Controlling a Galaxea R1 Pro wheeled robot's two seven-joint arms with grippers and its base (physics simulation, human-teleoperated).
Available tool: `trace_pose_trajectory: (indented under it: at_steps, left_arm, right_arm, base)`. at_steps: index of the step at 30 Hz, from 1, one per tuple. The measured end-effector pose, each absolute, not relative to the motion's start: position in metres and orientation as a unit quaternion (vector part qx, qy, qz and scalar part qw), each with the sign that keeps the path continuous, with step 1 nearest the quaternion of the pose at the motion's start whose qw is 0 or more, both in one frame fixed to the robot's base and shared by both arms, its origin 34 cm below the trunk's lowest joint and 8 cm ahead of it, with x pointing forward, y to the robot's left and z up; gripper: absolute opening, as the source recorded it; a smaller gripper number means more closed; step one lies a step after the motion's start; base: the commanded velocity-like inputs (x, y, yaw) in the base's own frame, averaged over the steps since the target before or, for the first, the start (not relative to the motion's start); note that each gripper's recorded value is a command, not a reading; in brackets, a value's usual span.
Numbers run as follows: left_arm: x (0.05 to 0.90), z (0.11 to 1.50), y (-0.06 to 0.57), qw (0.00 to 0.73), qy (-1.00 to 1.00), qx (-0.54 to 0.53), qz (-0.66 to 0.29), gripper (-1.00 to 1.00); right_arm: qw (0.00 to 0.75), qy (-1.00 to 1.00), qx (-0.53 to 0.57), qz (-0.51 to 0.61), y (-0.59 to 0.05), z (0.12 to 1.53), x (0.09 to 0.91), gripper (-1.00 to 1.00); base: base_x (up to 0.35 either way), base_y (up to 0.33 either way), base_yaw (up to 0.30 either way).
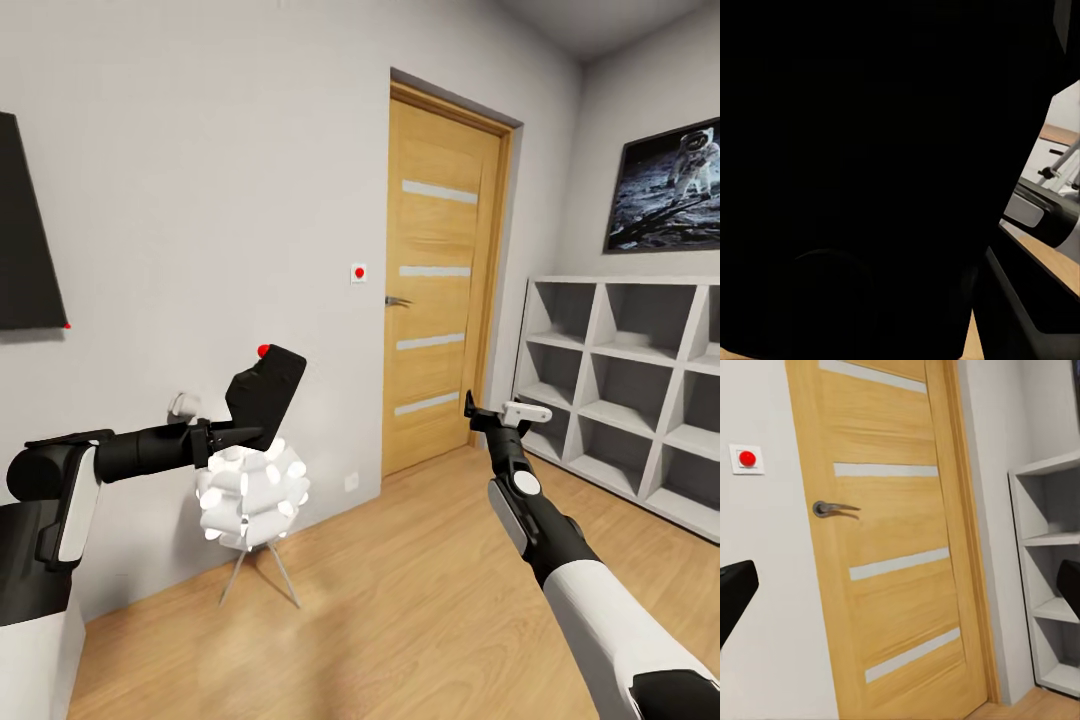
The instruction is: Attach the digital camera to the camera tripod in the bedroom.
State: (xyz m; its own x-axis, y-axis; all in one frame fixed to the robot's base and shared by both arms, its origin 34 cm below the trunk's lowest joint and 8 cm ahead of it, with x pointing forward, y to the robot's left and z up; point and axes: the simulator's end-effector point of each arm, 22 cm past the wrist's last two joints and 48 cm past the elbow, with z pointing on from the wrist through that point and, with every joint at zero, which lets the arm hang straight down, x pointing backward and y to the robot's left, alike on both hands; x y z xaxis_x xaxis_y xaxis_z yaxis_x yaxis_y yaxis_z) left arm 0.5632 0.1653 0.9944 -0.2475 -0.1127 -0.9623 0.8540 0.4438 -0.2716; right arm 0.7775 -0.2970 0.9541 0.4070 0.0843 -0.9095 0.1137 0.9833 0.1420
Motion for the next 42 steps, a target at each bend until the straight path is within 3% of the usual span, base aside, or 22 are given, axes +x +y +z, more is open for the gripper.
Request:
trace_pose_trajectory:
  at_steps: [42]
  left_arm:
    - [0.585, 1.071, 0.165, 0.537, 0.658, 0.279, -0.448, -1.0]
  right_arm:
    - [0.829, 0.552, 0.091, -0.01, -0.297, 1.027, 0.798, 1.0]
  base:
    - [0.0, 0.0, 0.0]
